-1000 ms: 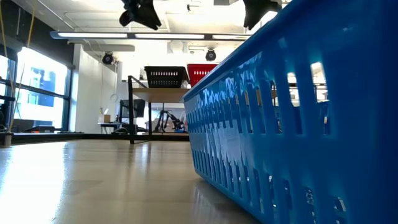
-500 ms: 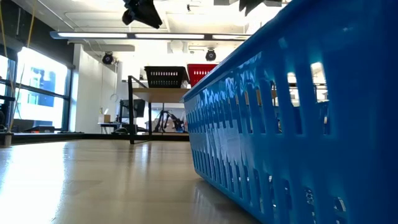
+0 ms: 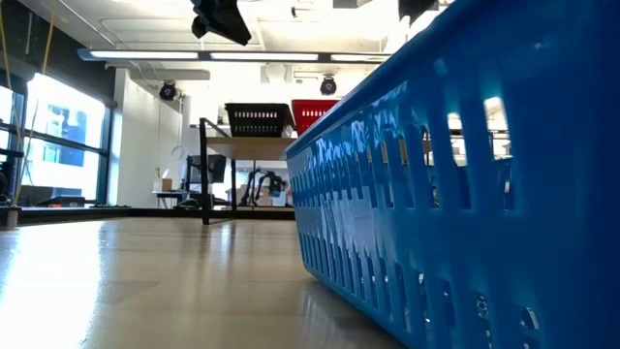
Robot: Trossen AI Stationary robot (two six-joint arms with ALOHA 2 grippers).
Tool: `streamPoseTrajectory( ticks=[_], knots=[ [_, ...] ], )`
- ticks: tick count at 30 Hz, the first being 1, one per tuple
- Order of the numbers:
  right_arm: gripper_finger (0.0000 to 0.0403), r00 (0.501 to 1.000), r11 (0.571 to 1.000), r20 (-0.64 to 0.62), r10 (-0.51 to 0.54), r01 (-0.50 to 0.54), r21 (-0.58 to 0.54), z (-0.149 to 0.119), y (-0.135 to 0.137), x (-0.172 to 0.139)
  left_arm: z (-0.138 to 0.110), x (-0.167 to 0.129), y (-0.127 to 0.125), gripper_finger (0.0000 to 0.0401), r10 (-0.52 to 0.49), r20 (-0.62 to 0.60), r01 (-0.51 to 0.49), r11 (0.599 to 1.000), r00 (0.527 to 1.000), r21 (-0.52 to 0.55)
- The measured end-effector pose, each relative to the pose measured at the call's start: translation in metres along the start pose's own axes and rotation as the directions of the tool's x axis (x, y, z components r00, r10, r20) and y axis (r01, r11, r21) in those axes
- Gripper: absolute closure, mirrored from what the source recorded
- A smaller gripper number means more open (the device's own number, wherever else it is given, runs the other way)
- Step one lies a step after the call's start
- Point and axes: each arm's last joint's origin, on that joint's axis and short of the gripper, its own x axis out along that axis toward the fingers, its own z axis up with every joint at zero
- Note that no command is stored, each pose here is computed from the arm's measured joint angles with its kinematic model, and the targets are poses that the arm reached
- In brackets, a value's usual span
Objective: Stack baskets on shelf by color
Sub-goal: Stack the top blue bin on top of the blue bin on the shelf
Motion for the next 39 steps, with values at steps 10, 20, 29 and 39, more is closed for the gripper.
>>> streamPoseTrajectory(
  ticks=[10,20,29,39],
  knots=[
    [0.0318,0.996,0.967,-0.029,-0.088,0.092,0.239,-0.048,-0.058,-0.001,0.0,0.0,0.0,0.0311,0.004,0.001,-0.004,1.0,1.0,-0.001],
    [0.0318,0.978,0.885,-0.07,-0.198,0.21,0.415,-0.072,-0.114,0.015,0.0,0.0,0.0,0.0311,0.004,0.003,-0.004,1.0,1.0,-0.003],
    [0.0277,0.939,0.825,-0.182,-0.291,0.343,0.449,-0.073,-0.147,0.05,0.002,0.0,0.0,0.0311,0.006,0.023,-0.004,0.999,1.0,-0.046],
    [0.0258,0.932,0.78,-0.29,-0.219,0.346,0.521,-0.08,-0.18,0.108,0.002,0.0,0.0,0.0311,0.006,0.023,-0.005,0.999,1.0,-0.045]
  ],
)
